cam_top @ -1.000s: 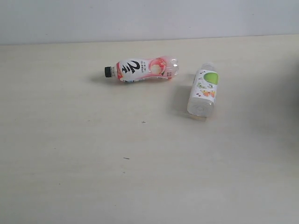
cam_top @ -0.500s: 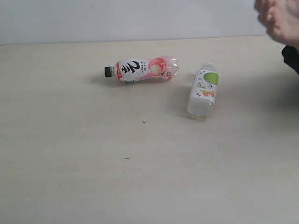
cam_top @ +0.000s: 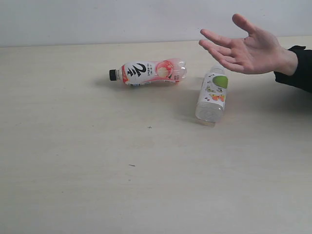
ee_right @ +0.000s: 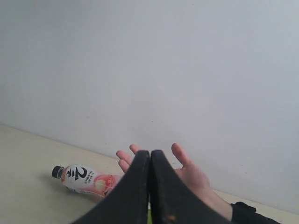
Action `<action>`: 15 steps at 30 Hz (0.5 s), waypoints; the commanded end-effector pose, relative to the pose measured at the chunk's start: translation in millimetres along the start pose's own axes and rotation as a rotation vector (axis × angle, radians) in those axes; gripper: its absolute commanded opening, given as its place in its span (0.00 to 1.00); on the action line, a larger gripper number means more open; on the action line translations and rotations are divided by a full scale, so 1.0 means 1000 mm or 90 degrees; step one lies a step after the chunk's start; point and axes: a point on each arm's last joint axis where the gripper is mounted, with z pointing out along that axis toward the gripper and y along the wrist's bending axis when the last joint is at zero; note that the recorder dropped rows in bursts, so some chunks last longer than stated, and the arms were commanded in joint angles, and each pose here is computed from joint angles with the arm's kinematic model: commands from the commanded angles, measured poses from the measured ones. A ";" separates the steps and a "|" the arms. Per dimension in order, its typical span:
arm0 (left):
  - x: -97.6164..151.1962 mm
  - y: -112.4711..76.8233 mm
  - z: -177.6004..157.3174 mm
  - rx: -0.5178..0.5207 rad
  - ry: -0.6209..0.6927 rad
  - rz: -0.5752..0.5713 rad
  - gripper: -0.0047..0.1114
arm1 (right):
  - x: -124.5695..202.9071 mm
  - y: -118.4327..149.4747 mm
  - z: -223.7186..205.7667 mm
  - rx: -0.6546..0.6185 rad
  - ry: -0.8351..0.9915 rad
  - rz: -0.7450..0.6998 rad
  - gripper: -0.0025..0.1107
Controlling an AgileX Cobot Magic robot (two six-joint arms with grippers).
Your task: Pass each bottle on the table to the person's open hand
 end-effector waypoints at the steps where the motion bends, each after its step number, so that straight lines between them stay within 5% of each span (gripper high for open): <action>1: 0.000 0.000 0.000 -0.001 -0.004 -0.001 0.06 | -0.002 -0.002 0.000 0.013 -0.019 -0.068 0.02; 11: 0.000 0.000 0.000 -0.001 -0.004 -0.001 0.06 | -0.008 -0.004 -0.002 0.024 -0.033 -0.103 0.02; 15: 0.000 0.000 0.000 -0.001 -0.004 -0.001 0.06 | -0.019 -0.005 -0.005 0.025 -0.054 -0.036 0.02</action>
